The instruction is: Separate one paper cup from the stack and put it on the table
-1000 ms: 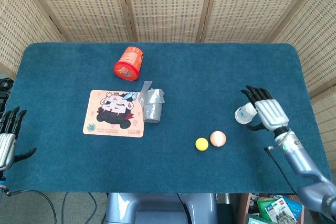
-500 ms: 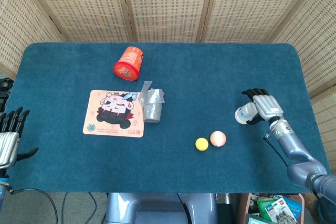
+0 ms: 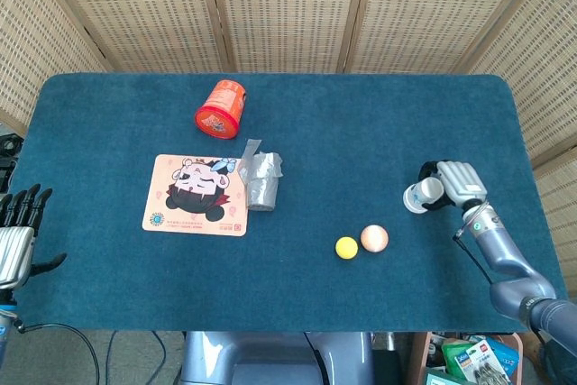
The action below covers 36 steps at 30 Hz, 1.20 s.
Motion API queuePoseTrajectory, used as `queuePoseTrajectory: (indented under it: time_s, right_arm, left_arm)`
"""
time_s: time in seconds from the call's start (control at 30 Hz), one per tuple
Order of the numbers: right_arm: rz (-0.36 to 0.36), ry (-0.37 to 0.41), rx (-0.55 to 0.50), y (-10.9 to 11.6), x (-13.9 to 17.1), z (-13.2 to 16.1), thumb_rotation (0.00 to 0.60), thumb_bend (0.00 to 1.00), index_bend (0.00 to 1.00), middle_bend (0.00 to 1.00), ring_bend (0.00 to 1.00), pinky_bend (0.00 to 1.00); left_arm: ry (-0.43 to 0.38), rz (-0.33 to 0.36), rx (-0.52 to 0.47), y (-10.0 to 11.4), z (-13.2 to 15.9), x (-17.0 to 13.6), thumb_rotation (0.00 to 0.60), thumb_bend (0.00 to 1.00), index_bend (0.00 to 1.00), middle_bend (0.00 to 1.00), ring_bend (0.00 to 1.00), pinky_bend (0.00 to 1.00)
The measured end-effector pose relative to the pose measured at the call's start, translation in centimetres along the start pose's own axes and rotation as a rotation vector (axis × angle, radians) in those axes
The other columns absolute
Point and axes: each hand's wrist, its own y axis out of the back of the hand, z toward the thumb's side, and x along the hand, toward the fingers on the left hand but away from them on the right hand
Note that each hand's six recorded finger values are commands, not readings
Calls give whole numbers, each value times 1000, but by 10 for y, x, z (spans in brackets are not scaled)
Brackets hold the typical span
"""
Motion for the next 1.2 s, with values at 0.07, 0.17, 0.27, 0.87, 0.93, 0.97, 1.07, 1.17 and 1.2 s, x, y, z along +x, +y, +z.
queuePoseTrajectory:
  time_s: [0.07, 0.17, 0.27, 0.87, 0.93, 0.97, 1.07, 1.17, 1.2]
  right_arm:
    - [-5, 6, -17, 0, 0, 1, 600, 341, 551, 586, 412, 508]
    - [-22, 20, -25, 3, 0, 3, 600, 356, 555, 599, 429, 525]
    - [-51, 39, -32, 8, 2, 6, 600, 358, 555, 598, 429, 538]
    - [29, 321, -421, 43, 30, 131, 600, 419, 555, 598, 429, 546]
    - [58, 346, -484, 46, 31, 151, 600, 419, 555, 598, 429, 546]
    - [68, 351, -508, 48, 30, 158, 600, 419, 555, 598, 429, 546]
    - [96, 363, -580, 50, 27, 180, 600, 419, 555, 599, 429, 546]
    - [118, 366, -636, 48, 23, 199, 600, 420, 561, 604, 431, 546]
    - [126, 364, -658, 47, 21, 205, 600, 421, 563, 605, 432, 546]
  left_arm:
    - [0, -2, 0, 0, 0, 0, 600, 125, 0, 0, 0, 0]
    - [0, -4, 1, -1, 0, 0, 600, 125, 0, 0, 0, 0]
    - [0, -4, -1, -1, 0, 0, 600, 125, 0, 0, 0, 0]
    - [-124, 56, -4, 12, 17, 29, 600, 125, 0, 0, 0, 0]
    - [-166, 82, -1, 17, 23, 37, 600, 125, 0, 0, 0, 0]
    - [-184, 94, -2, 19, 26, 41, 600, 125, 0, 0, 0, 0]
    - [-249, 138, -18, 28, 37, 53, 600, 126, 0, 0, 0, 0]
    - [-315, 183, -47, 37, 52, 66, 600, 125, 0, 0, 0, 0]
    - [-335, 194, -55, 39, 58, 69, 600, 125, 0, 0, 0, 0]
